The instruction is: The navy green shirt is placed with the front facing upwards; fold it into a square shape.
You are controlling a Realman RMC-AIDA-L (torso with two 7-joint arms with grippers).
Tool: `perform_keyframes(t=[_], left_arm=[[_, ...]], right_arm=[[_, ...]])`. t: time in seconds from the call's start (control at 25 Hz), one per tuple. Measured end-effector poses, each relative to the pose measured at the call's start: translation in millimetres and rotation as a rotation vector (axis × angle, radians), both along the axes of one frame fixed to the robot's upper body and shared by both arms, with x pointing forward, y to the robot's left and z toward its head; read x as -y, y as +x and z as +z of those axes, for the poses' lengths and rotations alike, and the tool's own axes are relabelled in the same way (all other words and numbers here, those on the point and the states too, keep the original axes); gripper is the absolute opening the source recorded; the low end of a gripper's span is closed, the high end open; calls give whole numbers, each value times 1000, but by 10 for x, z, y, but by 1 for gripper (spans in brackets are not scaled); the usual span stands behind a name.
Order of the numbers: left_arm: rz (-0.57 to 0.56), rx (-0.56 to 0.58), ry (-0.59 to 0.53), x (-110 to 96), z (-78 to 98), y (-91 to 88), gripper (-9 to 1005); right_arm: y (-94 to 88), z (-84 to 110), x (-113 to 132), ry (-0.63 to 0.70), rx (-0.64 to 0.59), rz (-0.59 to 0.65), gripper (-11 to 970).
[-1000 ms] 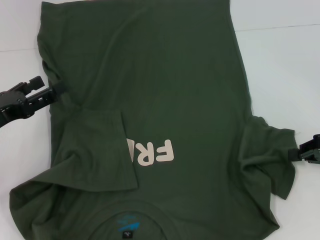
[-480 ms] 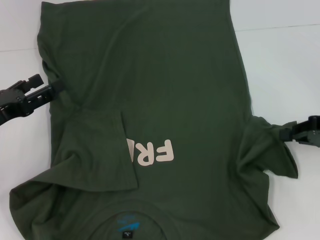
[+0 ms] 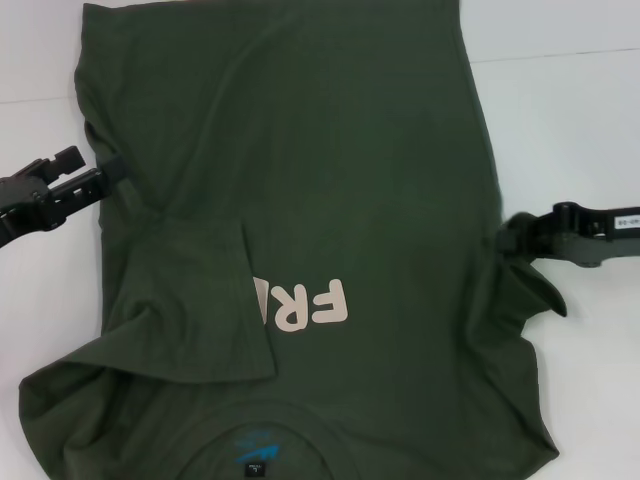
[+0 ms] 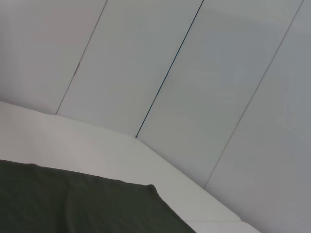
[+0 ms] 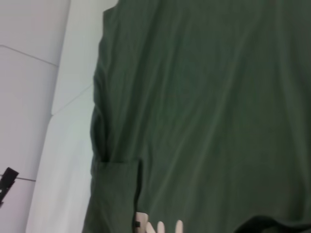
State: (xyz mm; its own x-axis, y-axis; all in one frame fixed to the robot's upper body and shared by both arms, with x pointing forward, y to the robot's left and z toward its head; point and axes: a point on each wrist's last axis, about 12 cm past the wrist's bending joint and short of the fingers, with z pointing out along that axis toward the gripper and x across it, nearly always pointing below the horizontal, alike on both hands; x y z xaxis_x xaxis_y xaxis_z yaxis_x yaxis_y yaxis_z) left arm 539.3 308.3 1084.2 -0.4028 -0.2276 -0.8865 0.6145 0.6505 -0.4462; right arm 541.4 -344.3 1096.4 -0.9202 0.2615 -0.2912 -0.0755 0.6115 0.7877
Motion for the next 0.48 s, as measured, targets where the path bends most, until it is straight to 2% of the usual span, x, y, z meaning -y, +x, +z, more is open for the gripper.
perform_keyframes(t=[0.48], left_arm=[[3,-3,0,-6,-9,-8,905]], right_arm=[[196,-4,-361,21,38,69,31]])
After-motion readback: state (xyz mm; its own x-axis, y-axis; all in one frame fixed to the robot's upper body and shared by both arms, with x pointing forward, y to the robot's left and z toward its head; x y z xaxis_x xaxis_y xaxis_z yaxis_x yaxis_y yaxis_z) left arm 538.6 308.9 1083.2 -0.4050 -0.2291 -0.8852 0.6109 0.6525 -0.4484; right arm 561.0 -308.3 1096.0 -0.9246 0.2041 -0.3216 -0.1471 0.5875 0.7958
